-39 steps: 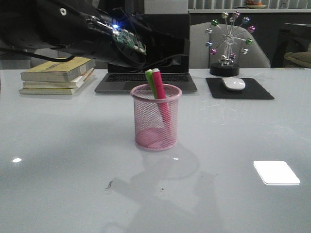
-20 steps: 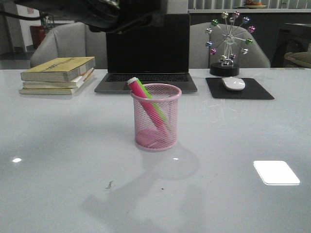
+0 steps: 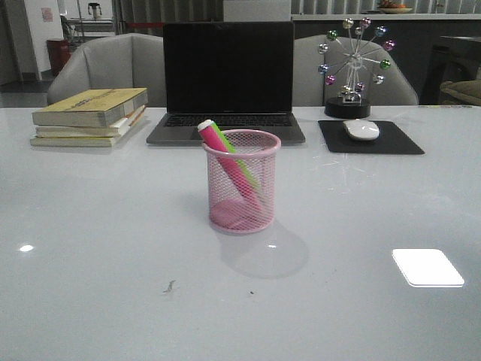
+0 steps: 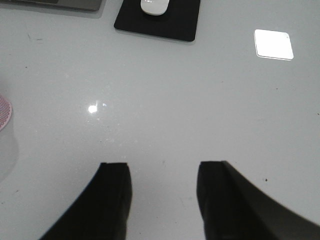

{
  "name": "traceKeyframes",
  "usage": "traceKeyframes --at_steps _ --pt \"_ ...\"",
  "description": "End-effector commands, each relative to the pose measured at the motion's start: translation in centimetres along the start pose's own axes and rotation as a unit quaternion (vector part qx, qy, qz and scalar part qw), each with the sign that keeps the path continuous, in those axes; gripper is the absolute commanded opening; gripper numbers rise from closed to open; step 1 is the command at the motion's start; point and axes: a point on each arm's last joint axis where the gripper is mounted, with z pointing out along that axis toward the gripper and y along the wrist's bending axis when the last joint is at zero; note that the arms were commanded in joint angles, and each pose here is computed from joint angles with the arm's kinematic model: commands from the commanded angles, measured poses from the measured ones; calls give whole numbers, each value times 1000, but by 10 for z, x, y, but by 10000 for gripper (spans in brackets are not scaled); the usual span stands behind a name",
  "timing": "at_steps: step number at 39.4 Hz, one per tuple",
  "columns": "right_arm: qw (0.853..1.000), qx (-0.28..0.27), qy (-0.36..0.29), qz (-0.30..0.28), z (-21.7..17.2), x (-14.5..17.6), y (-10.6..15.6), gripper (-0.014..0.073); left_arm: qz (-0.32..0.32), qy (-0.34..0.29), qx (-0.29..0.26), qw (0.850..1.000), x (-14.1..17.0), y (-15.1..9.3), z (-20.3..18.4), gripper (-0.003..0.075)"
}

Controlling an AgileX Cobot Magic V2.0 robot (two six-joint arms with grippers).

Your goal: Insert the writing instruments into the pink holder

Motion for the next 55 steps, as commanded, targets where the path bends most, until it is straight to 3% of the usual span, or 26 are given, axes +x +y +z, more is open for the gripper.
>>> traceKeyframes --at_steps 1,15,29,35,48,55 --pt "999 10 -53 -8 -8 -14 -2 424 7 -36 -23 999 -26 12 -31 466" --pt "998 16 -49 -19 -8 -14 -3 424 31 2 -101 994 -33 39 -96 435" --pt "999 16 -43 -20 -8 -12 -3 424 27 20 -112 993 14 37 -131 435" --pt "999 16 -36 -20 -8 -11 -3 424 27 28 -111 993 29 35 -137 435" --pt "999 16 -32 -20 -8 -10 -3 421 28 18 -111 993 29 35 -137 435" --pt "999 16 -29 -20 -8 -10 -3 320 27 22 -110 993 30 36 -136 435"
